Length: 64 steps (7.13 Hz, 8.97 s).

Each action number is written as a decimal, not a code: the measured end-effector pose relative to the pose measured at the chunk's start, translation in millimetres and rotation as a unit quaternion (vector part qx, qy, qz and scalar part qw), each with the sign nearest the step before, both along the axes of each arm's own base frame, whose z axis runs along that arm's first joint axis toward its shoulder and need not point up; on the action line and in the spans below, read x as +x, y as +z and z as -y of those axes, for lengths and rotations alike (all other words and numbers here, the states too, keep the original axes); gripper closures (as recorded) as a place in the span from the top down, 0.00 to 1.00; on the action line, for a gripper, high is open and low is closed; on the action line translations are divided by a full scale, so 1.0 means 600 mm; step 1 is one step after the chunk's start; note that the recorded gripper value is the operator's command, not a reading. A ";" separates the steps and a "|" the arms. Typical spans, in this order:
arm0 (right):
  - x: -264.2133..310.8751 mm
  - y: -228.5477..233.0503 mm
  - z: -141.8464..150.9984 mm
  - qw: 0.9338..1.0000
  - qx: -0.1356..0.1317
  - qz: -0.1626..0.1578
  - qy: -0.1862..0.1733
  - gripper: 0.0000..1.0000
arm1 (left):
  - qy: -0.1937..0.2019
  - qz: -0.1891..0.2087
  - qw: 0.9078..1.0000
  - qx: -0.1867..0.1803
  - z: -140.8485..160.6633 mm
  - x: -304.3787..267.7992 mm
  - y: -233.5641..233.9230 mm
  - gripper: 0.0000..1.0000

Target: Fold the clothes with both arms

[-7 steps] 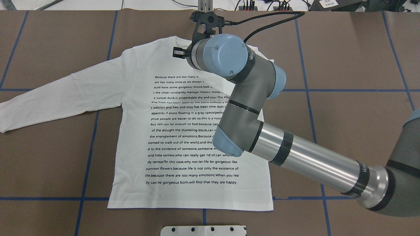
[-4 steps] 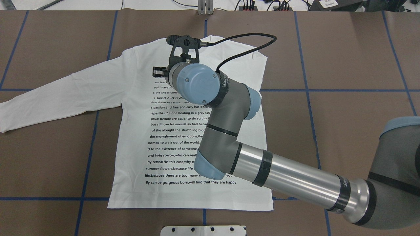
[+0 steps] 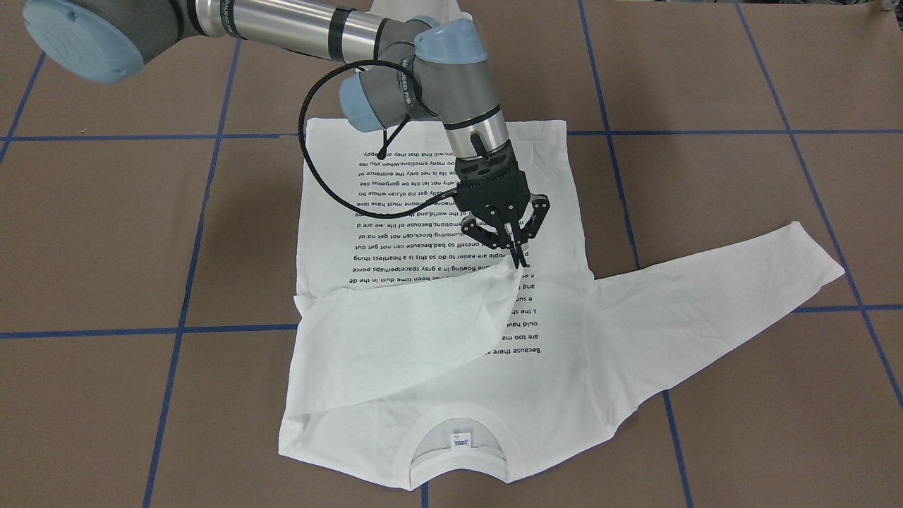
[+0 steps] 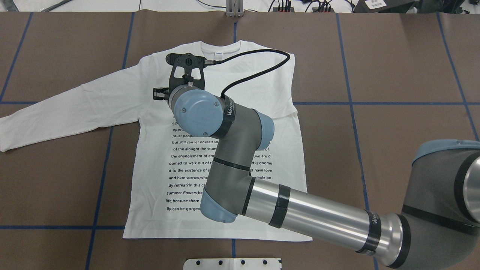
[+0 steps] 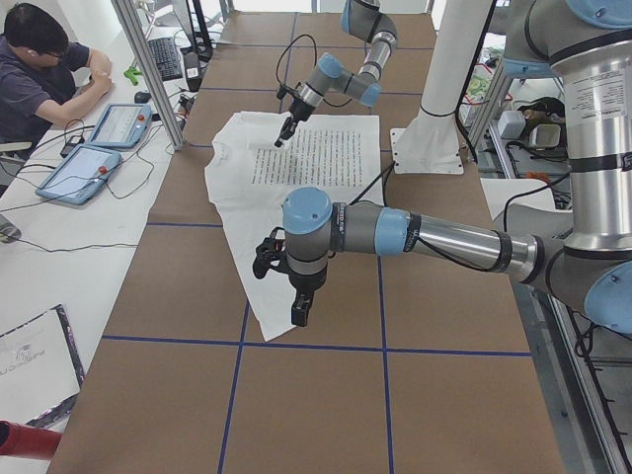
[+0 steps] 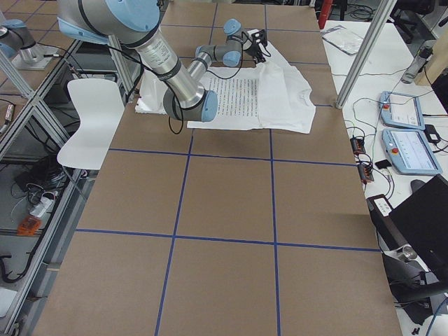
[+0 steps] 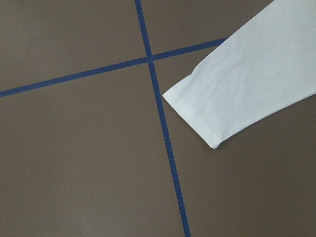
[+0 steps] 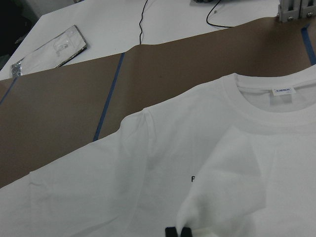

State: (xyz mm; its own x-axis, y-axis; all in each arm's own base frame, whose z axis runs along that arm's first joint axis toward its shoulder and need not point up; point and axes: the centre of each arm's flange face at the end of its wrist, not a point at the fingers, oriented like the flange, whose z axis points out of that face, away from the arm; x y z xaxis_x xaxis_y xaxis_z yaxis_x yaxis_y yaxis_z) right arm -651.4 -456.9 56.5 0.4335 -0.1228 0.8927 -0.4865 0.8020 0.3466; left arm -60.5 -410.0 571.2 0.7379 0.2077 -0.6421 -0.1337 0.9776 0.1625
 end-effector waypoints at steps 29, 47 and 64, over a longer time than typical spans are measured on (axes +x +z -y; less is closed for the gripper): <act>0.034 -0.070 0.196 0.975 -0.184 -0.115 -0.050 1.00 | 0.000 -0.002 0.987 0.158 0.123 0.004 -0.151 1.00; 0.847 0.593 0.249 0.942 -0.097 -0.218 -0.236 1.00 | -0.213 -0.031 0.973 -0.087 0.135 0.958 -0.471 1.00; 0.848 0.582 0.243 0.944 -0.096 -0.215 -0.232 1.00 | -0.126 0.036 0.990 0.060 0.303 0.696 -0.375 1.00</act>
State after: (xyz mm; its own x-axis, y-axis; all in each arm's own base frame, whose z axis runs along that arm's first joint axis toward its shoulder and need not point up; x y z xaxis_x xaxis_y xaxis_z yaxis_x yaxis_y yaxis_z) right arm -142.4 -602.9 405.7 0.7004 -0.2425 0.6713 0.0860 0.9623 0.2579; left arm 356.9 -591.8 346.2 0.8194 0.0831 -0.5671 0.0963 0.9555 0.2790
